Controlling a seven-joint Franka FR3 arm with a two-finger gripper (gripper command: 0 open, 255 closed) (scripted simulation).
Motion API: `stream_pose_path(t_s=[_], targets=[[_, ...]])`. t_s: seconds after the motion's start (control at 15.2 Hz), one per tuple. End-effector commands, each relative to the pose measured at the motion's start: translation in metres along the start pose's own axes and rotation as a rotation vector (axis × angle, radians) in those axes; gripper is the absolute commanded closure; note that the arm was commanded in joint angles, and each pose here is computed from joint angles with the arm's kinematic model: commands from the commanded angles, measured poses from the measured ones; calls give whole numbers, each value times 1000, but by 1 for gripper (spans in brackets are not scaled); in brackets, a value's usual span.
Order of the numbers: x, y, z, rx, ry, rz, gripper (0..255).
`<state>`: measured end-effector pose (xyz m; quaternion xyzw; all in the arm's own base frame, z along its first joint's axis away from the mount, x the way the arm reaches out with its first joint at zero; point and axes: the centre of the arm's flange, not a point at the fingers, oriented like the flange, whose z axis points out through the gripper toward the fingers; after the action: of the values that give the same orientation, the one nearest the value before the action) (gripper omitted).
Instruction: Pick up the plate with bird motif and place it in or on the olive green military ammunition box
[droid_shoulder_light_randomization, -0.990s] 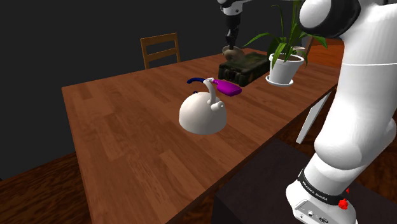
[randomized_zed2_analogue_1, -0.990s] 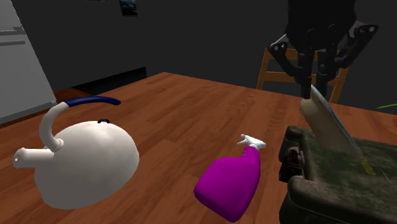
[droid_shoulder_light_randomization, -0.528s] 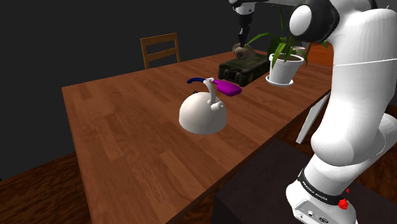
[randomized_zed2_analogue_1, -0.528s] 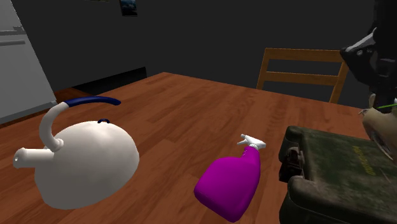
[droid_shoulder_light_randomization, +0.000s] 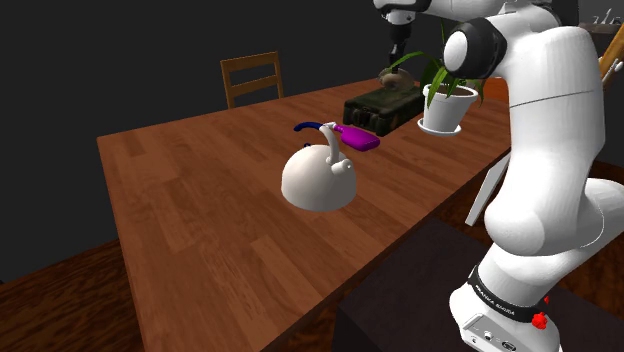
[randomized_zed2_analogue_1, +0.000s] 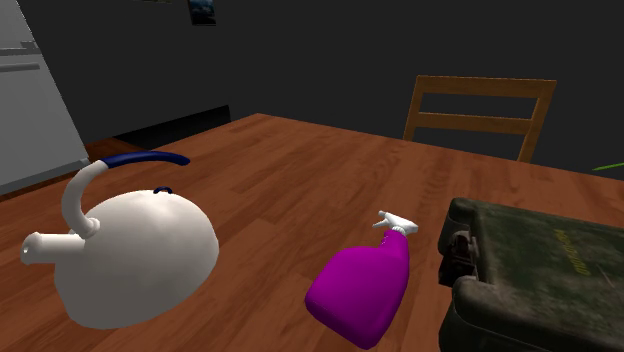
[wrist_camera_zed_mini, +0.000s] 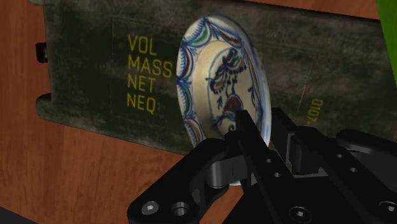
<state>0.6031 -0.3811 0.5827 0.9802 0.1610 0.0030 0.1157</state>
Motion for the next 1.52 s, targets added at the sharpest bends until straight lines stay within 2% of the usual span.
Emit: stream_pose_path(t_s=[0.0,0.86,1.32,1.39,1.45], targets=[[0,-1,10,-1,1,-1,255],[2,-17,75,-1,1,-1,255],[2,-17,75,-1,1,-1,255],[1,-17,74,-1,1,-1,0],[3,-17,74,-1,1,-1,0]])
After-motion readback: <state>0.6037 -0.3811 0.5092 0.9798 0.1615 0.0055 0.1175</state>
